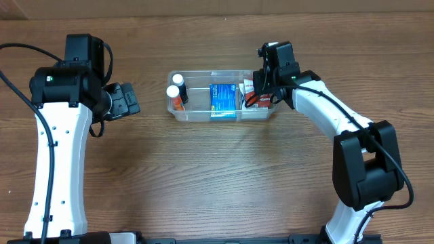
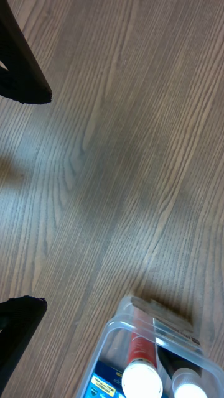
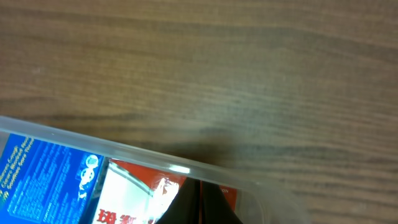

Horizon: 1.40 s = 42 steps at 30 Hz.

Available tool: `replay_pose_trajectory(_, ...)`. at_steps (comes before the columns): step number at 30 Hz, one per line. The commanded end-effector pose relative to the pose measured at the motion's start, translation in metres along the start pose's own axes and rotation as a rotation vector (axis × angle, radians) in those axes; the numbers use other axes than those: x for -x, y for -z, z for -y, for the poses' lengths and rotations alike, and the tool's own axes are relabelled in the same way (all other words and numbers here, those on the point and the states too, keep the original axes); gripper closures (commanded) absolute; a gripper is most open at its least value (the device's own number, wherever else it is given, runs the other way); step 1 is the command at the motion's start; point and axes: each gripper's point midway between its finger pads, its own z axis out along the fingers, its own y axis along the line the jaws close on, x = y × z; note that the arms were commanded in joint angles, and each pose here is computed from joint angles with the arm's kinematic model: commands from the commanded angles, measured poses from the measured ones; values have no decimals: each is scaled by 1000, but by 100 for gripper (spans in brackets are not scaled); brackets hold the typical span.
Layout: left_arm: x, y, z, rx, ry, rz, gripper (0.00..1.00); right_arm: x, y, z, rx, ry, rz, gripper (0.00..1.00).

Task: Pack container

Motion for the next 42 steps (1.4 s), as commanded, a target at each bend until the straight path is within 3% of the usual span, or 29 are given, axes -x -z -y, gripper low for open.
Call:
replay_pose_trajectory(1,0,4,0,-14,-1,8,0,18,0,7,-24,-4,57,91)
replay_pose_trajectory(6,0,4,0,-15,-1,11,0,19,2,6,-21,-4,60,90)
replay_pose_trajectory(9,2,4,1,-17,-2,18,0,15,19,0,-16,7,37,82)
replay_pose_trajectory(11,7,4,4,-30,-33,37,0,21,48,-6,-10,14,47,71)
replay_pose_trajectory(12,10,5,7,-43,-52,52,0,24,62,-6,-8,13,56,55)
replay_pose_trajectory(14,24,7,26,-138,-134,111,0,44,115,-4,-3,-6,137,0)
replay_pose_trajectory(19,54,19,57,-282,-209,248,0,69,174,40,-43,-156,276,0)
replay_pose_trajectory(28,59,19,54,-268,-212,270,0,25,182,83,-148,-292,122,0)
replay_pose_trajectory(33,43,34,45,-259,-216,270,0,6,220,85,-186,-354,128,0)
replay_pose_trajectory(42,-33,35,17,-313,-212,552,0,-54,271,86,-183,-396,325,0)
